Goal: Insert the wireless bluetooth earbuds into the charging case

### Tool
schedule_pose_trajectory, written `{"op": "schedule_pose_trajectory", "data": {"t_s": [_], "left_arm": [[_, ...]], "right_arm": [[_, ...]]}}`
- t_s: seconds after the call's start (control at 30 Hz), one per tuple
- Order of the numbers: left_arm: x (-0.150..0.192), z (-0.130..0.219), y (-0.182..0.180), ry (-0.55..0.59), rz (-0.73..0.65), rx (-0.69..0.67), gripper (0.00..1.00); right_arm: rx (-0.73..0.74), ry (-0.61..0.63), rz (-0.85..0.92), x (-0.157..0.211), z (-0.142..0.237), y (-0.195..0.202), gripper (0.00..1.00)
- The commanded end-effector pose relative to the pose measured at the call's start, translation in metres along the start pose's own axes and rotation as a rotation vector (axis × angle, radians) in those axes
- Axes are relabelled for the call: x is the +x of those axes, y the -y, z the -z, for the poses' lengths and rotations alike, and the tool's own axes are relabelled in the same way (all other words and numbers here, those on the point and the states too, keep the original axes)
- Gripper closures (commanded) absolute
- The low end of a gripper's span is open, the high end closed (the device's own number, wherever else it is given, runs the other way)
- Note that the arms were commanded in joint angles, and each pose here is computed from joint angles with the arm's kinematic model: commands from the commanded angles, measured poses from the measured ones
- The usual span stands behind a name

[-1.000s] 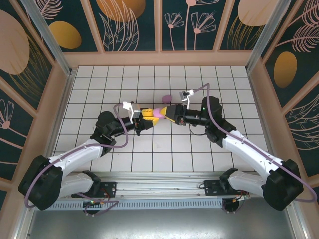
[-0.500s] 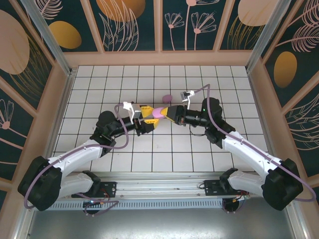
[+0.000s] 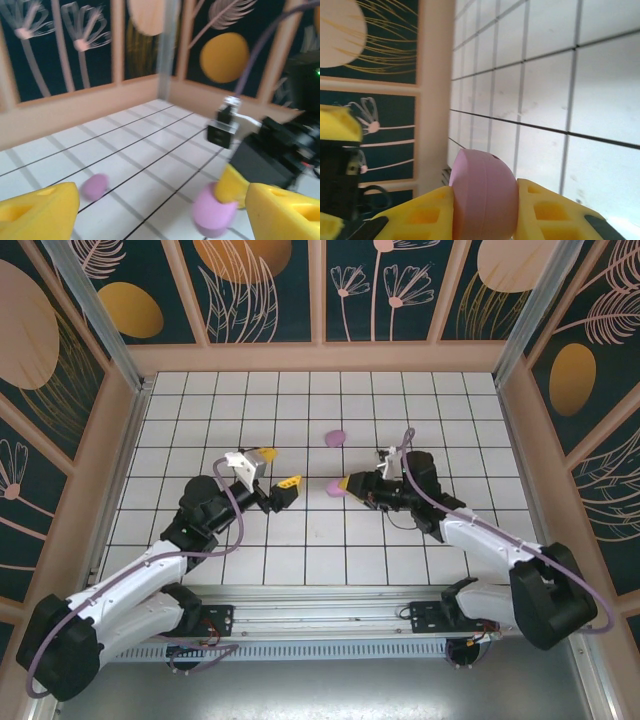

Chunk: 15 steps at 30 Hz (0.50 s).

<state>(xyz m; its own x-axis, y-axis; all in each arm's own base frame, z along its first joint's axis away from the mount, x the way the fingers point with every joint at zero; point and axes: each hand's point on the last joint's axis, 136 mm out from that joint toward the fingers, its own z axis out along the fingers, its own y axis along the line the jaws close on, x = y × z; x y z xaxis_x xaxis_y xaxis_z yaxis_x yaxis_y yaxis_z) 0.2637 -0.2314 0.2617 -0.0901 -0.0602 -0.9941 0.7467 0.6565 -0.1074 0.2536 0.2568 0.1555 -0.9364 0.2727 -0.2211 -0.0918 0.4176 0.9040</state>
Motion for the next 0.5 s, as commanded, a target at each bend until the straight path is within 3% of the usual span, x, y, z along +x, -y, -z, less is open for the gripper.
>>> {"op": "schedule_pose_trajectory", "data": {"t_s": [0.0,0.33,0.47], "left_arm": [[0.025,0.009,-0.035,-0.107,-0.011,-0.203,0.15],[0.044,0.013,-0.041,-0.128,0.060,-0.243,0.15],[0.049,0.015,-0.043,-0.137,0.066,-0.256,0.15]], "right_arm": [[-0.006,0.009,0.030,0.000,-0.009,0.013,0.78],[0.014,-0.072,-0.048,0.007,-0.051,0.049,0.78],[0.098,-0.076,-0.039,-0.003,-0.068,0.065,0.78]]}}
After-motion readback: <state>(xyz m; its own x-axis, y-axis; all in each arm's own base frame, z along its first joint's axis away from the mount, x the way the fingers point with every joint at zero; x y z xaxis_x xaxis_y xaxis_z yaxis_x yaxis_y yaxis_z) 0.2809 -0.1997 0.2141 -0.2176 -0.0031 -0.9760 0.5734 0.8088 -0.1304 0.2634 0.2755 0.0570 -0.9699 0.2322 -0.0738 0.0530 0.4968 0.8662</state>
